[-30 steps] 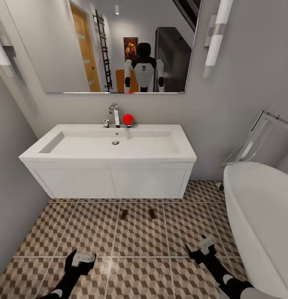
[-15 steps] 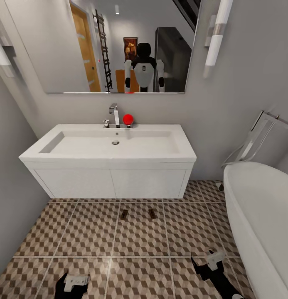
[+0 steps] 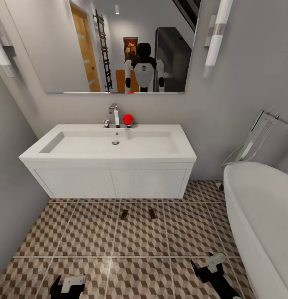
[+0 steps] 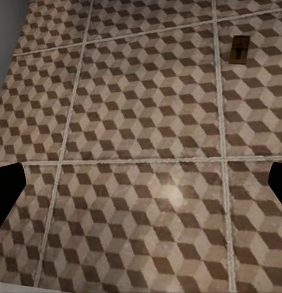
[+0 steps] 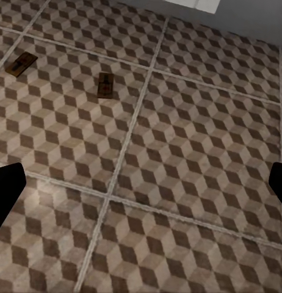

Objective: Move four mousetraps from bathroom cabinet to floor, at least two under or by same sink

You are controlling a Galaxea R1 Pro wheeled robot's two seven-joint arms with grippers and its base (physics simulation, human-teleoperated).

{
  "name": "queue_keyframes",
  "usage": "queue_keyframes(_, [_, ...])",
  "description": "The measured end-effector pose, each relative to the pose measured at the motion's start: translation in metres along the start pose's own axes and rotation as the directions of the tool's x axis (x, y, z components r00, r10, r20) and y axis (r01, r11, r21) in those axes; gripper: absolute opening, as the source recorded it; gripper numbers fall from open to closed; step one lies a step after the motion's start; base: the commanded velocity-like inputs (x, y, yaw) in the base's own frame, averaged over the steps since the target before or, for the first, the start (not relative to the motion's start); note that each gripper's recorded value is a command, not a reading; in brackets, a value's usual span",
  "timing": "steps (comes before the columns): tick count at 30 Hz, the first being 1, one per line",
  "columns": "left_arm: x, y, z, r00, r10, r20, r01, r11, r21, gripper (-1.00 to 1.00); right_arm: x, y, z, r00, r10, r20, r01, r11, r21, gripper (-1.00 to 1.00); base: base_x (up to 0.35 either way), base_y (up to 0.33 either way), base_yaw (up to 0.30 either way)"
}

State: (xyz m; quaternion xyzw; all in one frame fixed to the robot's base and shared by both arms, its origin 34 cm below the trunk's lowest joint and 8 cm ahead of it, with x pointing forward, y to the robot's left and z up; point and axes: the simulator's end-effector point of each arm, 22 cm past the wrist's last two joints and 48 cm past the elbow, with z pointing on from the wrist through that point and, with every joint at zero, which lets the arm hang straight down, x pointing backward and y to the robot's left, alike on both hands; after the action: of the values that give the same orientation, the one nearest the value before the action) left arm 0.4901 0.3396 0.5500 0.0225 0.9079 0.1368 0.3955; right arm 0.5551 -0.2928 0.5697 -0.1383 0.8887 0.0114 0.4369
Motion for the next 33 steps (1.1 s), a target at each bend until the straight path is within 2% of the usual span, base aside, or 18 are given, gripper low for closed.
queue_keyframes(33, [0.0002, -0.0074, -0.0012, 1.0, -0.006, -0.003, 0.006, 1.0, 0.007, 1.0, 0.0, 0.0003, 0.0007, 1.0, 0.004, -0.002, -0.004, 1.0, 0.014, 1.0, 0.0, 0.0, 0.0])
